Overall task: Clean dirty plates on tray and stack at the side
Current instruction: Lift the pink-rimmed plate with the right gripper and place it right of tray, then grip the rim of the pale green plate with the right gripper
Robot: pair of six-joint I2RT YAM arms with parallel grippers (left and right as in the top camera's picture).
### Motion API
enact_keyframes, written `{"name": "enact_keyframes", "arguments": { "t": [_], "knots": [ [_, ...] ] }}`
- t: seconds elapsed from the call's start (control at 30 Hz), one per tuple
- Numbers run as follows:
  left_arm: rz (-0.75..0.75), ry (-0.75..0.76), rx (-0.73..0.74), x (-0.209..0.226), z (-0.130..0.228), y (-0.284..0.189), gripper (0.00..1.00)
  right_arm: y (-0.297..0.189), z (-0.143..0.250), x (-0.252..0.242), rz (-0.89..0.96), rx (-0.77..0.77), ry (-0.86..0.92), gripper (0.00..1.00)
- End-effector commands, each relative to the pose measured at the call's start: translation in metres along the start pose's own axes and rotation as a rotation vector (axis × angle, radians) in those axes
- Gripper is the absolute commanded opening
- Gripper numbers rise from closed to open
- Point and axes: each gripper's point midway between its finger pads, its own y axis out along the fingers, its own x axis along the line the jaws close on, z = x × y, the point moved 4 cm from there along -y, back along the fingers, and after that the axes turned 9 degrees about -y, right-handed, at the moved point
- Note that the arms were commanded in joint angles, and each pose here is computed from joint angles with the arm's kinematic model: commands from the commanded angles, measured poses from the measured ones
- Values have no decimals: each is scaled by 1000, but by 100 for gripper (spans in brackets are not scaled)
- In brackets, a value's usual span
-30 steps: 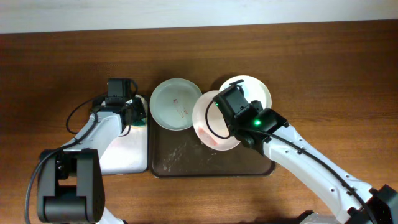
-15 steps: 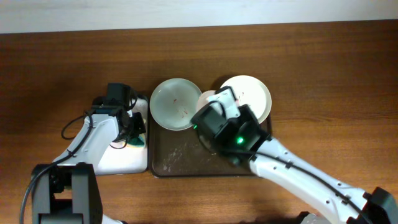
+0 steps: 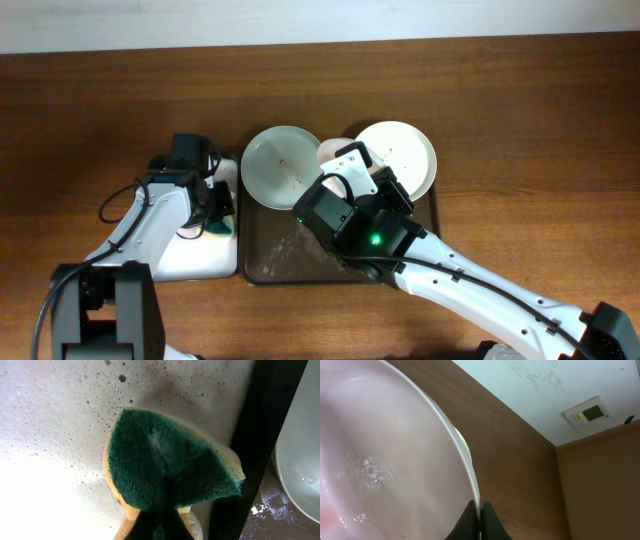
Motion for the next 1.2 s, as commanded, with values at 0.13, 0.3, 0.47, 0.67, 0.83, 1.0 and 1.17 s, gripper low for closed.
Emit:
{"name": "enact_keyframes", "arguments": {
  "t": [0.13, 0.3, 0.47, 0.67, 0.83, 1.0, 1.17],
  "knots": [
    [24, 14, -20, -3, -4, -8, 0, 51, 21, -33, -131, 170, 358, 4],
    [24, 14, -20, -3, -4, -8, 0, 111, 81, -96, -281, 366, 713, 4],
    [24, 14, -20, -3, -4, -8, 0, 152, 175, -144, -307, 567, 1037, 4],
    [24, 14, -20, -3, -4, -8, 0, 175, 256, -149, -234, 792, 1160, 6],
    [24, 14, -20, -3, -4, -8, 0, 180, 266, -140, -257, 841, 1160, 30],
    [24, 14, -20, -3, -4, -8, 0, 180, 203, -116, -717, 543, 1139, 56],
    [24, 14, -20, -3, -4, -8, 0, 153, 115, -64, -1032, 300, 806, 57]
  ]
}}
